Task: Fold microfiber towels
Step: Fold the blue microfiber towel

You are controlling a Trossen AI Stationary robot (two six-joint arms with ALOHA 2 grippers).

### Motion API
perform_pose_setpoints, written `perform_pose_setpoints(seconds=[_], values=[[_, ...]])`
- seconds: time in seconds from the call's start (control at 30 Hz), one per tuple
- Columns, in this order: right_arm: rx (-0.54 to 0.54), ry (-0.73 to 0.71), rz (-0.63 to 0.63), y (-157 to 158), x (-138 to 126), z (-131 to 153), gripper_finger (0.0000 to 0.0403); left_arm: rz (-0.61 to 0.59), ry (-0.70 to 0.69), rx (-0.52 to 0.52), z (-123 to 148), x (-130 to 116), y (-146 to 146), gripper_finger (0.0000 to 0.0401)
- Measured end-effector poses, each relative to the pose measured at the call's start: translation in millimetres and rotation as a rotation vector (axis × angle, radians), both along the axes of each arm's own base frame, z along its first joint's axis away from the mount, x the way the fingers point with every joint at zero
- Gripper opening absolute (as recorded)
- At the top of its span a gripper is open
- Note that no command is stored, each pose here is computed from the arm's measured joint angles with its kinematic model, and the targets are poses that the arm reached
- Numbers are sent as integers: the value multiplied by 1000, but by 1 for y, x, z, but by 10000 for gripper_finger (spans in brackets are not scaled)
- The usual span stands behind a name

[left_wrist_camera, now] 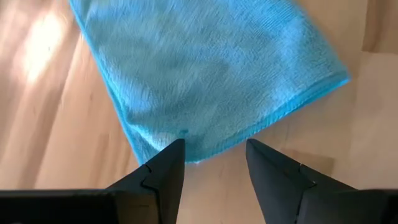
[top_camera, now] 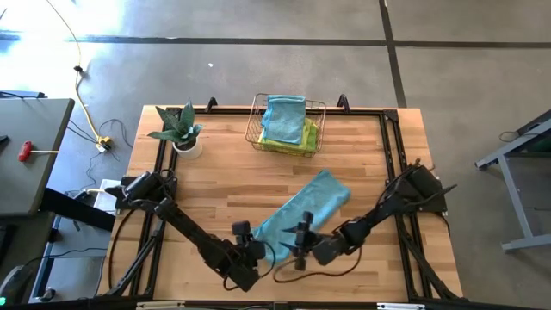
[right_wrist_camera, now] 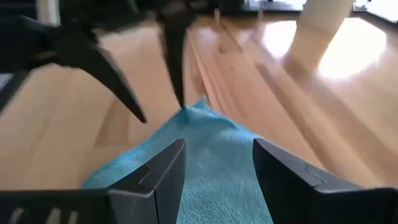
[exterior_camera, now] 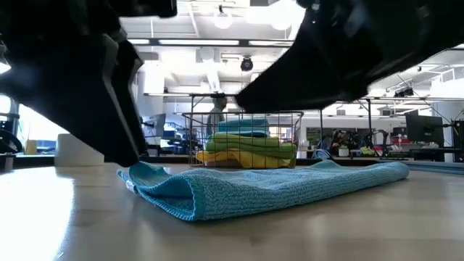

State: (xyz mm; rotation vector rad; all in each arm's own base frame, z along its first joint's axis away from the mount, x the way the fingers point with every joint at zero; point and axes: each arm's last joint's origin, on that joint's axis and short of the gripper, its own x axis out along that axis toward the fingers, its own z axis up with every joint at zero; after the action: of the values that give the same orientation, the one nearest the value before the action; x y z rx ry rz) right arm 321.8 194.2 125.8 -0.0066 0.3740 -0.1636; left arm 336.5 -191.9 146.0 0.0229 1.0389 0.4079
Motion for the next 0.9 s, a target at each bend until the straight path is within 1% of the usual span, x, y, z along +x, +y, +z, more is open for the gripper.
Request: perform_pose_setpoints(seconds=[0.07, 0.13, 0.23, 0.3, 0.43, 0.57, 0.67, 0.8, 0.87, 0.9], values=[[41, 38, -8, -2, 6, -4, 181, 31, -2, -27, 0, -1, 0, 161], [92, 93, 4, -3, 12, -7, 181, 36, 6, -44, -1, -2, -1, 161], [139, 203, 15, -5, 11, -11, 181, 42, 5, -58, -1, -4, -4, 161], [153, 249, 15, -5, 9, -14, 181, 40, 3, -60, -1, -4, -6, 161], [176, 335, 92, 0, 1, -21, 181, 44, 1, -68, -1, -6, -8, 161], [157, 440, 156, 8, -11, -24, 181, 45, -2, -72, -1, -7, -10, 161], [106, 519, 176, 15, -26, -22, 181, 39, -9, -78, -1, -7, -12, 161], [57, 614, 199, 20, -50, -8, 181, 37, -19, -88, -1, -6, -13, 161], [34, 655, 213, 20, -63, 4, 181, 38, -28, -93, 0, -5, -14, 161], [28, 652, 212, 21, -68, 12, 181, 38, -35, -96, 0, -4, -14, 161]])
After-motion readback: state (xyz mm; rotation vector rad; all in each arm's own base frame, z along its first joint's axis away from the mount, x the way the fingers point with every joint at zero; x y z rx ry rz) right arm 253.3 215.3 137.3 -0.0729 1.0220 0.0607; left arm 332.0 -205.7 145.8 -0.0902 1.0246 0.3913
